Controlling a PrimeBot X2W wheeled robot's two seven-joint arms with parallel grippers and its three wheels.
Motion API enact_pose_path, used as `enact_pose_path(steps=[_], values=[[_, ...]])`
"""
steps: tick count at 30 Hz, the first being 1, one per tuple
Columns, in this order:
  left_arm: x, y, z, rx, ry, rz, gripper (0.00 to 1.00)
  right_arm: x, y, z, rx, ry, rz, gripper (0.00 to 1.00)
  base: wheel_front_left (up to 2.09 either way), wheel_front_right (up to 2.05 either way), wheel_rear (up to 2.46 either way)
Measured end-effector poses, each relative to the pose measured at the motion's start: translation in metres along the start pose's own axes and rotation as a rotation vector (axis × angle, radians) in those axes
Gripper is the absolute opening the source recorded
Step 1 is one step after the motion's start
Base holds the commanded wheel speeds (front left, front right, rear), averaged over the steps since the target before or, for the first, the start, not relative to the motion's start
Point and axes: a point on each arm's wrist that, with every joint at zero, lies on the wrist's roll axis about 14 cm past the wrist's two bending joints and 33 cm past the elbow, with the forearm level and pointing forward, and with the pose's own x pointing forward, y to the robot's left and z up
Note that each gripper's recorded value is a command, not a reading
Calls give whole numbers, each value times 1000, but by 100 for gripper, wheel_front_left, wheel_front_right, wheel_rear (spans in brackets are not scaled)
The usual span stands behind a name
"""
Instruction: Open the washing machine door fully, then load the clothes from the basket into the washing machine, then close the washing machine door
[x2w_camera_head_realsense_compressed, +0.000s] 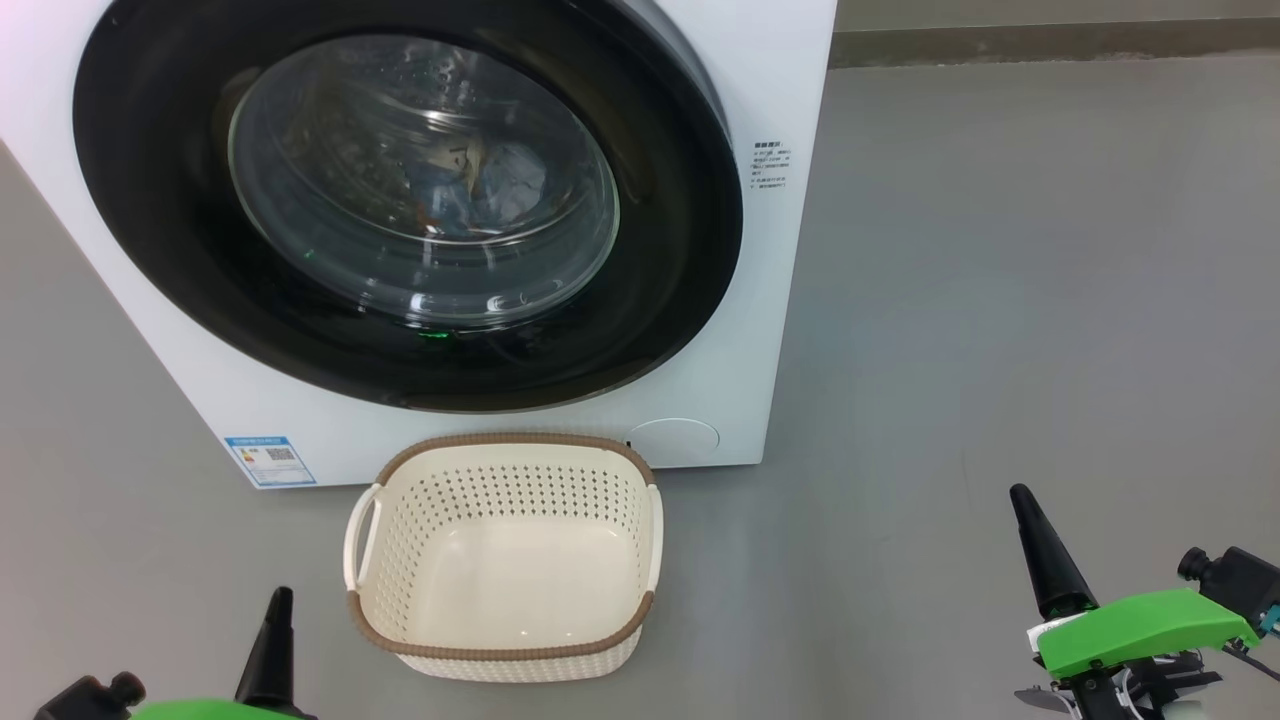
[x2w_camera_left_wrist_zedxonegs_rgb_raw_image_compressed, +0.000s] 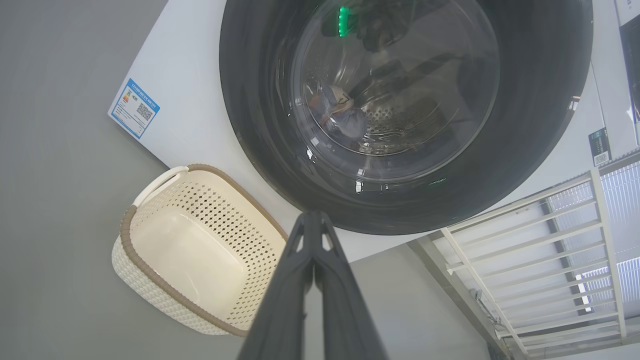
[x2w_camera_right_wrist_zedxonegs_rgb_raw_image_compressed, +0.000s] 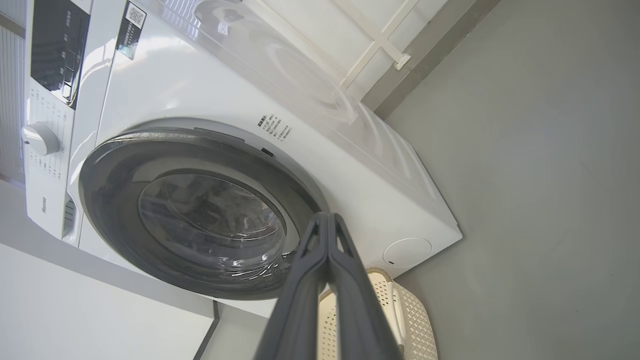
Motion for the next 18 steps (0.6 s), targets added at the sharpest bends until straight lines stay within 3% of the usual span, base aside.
enact_pose_path(steps=[18], values=[[4,-1,1,-183,12,3,0,-1,-3,5,190,-15,-18,0,0,0,0]])
